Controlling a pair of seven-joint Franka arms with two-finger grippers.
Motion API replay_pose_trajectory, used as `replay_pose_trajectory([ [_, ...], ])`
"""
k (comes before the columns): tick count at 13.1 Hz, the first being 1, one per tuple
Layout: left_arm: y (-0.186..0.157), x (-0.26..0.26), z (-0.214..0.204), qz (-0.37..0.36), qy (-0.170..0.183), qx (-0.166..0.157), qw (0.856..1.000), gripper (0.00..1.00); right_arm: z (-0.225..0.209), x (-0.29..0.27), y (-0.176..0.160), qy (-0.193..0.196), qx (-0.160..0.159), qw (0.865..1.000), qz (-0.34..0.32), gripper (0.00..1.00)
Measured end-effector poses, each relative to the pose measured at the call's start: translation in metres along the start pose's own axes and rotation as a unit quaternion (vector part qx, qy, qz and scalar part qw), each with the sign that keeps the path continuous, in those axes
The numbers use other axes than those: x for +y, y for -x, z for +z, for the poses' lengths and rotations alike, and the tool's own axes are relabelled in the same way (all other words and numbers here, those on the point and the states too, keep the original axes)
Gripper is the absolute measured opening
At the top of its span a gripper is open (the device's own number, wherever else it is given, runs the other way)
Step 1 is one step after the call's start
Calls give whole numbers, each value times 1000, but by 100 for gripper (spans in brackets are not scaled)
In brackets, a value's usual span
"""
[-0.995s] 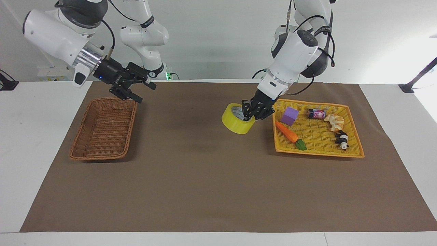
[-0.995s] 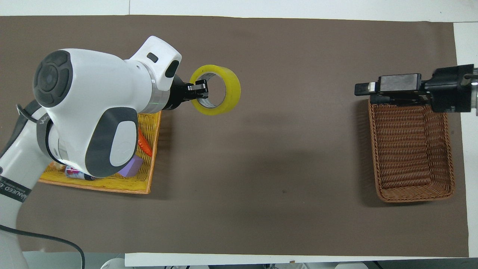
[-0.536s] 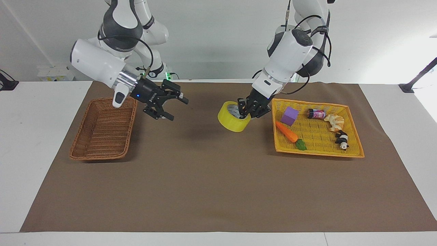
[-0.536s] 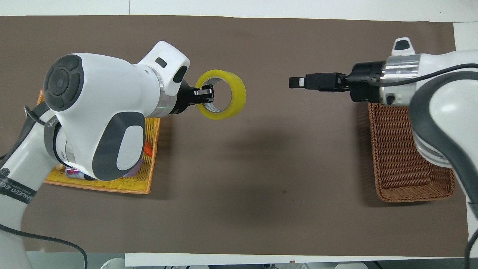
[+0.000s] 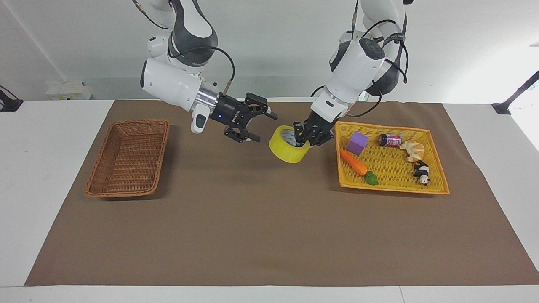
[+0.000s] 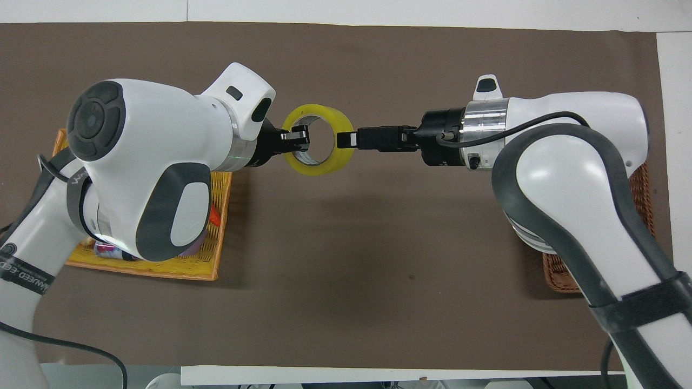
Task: Move tape to another basket
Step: 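Carry the tape toward center while the right gripper reaches the tape, then close the right gripper on the tape rim beside the left gripper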
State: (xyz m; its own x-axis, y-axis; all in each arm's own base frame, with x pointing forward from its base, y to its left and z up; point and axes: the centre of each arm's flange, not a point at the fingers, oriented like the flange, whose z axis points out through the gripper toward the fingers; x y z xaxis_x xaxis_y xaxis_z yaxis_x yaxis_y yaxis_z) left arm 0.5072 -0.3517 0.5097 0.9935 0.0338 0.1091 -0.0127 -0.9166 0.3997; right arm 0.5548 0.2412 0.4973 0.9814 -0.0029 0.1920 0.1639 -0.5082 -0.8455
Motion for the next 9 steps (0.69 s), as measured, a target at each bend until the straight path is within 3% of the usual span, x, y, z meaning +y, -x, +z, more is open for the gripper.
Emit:
replay_pose_trajectory([
  [4, -1, -1, 0, -1, -1, 0, 1000, 22, 19, 21, -11, -11, 9, 1000, 27, 100],
  [9, 0, -2, 1, -2, -1, -1, 1000, 22, 34, 8, -7, -5, 15, 1000, 17, 100],
])
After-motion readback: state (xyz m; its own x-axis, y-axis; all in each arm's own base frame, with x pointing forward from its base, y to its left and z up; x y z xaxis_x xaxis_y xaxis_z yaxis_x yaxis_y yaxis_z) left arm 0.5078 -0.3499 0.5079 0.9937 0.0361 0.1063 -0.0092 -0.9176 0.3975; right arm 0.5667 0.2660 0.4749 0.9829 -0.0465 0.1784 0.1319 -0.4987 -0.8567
